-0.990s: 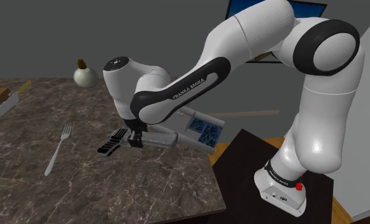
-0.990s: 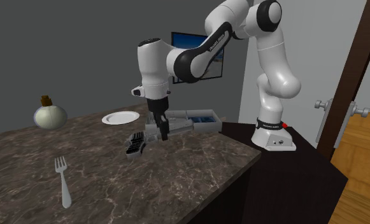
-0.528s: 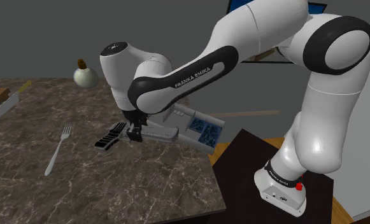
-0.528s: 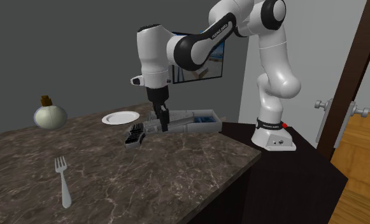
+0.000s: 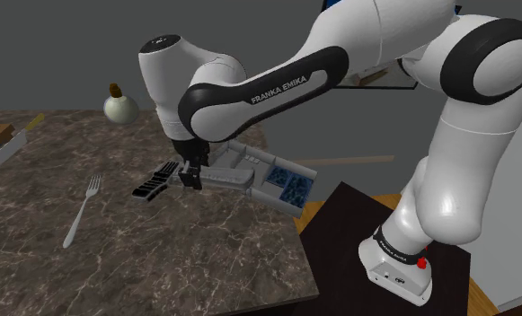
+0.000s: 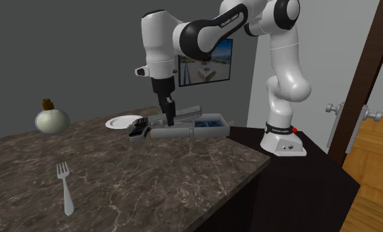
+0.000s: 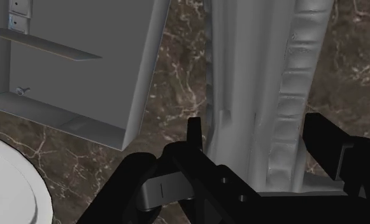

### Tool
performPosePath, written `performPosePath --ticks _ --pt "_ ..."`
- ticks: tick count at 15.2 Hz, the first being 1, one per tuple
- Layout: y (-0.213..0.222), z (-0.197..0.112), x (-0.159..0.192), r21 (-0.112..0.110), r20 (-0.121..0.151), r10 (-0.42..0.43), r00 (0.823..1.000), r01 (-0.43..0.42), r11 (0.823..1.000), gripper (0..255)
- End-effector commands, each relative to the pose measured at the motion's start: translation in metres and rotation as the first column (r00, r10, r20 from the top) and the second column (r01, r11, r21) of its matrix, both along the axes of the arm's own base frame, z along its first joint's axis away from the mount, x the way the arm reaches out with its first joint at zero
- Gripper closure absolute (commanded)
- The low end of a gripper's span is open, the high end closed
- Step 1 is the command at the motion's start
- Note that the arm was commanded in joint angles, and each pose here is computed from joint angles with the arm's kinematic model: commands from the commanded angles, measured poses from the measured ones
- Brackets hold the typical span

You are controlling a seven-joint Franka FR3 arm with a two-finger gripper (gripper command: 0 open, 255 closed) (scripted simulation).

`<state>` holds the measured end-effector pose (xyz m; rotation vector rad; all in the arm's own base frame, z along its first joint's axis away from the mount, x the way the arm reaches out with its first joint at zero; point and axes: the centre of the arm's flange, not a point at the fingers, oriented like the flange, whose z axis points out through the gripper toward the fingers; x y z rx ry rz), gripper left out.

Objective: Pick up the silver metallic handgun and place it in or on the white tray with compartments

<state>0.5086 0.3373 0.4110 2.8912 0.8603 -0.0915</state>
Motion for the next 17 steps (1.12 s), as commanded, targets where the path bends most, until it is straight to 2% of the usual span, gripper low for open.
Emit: performPosePath --ticks 1,17 --pt "-0.02 0.003 -0.003 0.0 0.001 0.0 1.0 0.0 1.0 255" --pt "-0.232 0.01 -0.033 0.0 0.001 0.0 1.0 0.0 1.0 255"
